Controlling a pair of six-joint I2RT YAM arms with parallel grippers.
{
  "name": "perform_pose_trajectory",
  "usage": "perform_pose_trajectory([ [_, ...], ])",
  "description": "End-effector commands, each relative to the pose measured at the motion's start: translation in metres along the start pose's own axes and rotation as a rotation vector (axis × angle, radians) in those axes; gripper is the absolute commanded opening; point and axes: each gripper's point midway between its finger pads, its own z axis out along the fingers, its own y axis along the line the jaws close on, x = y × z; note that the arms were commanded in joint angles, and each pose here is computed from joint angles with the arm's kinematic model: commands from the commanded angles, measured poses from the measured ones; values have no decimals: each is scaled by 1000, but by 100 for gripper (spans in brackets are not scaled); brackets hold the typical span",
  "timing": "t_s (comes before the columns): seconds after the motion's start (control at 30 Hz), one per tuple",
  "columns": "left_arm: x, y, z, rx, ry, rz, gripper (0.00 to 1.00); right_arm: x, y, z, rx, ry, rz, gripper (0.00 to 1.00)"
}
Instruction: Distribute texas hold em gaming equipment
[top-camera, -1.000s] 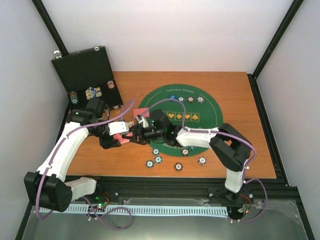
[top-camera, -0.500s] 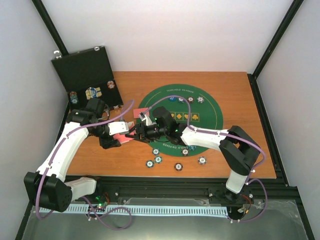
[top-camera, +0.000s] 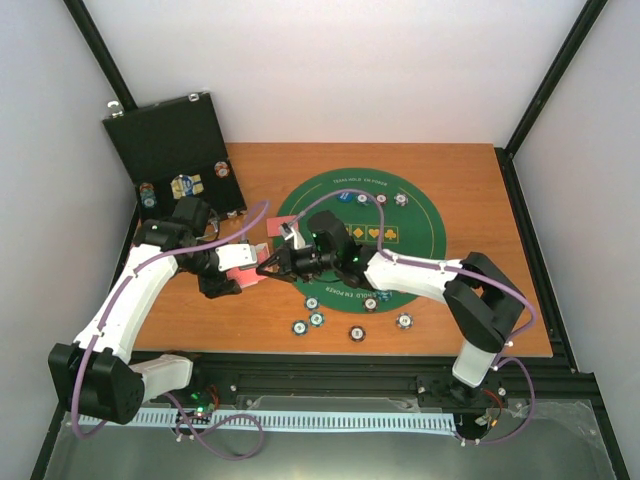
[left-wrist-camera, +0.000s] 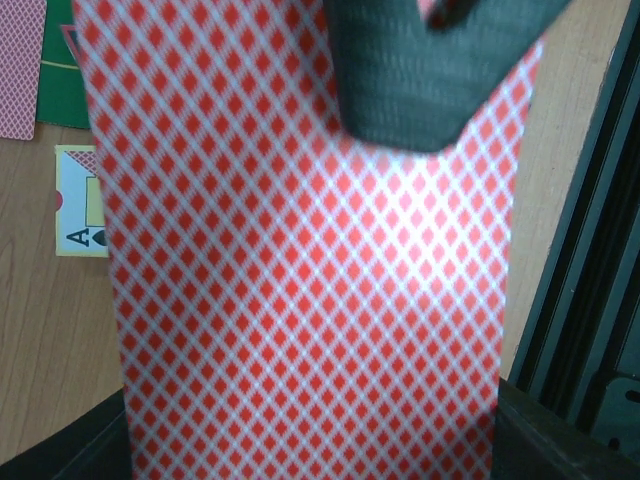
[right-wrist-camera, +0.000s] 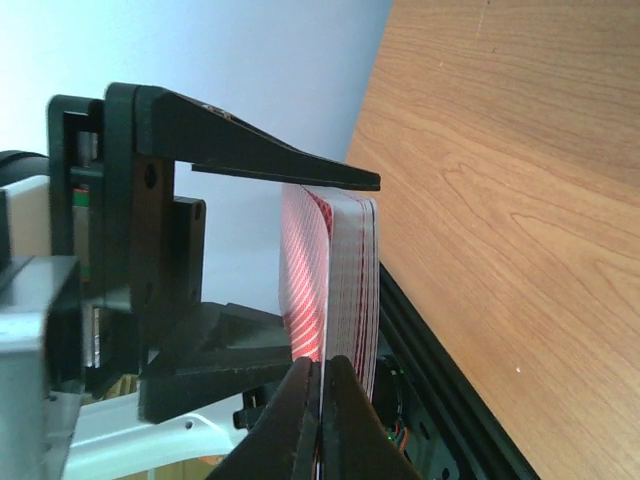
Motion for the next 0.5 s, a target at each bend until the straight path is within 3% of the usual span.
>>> perform_pose_trajectory([
  [0.0,-5,2,-4,-29,-22,34,33,-18,6,-24,-8,-41,-14,3],
  [0.3,0,3,3,-14,3,31,32,-64,-4,-90,47,-133,-28,3],
  [0.47,-2,6,4,-18,-3,25,32,-122,-35,-146,124,-226,-6,3],
])
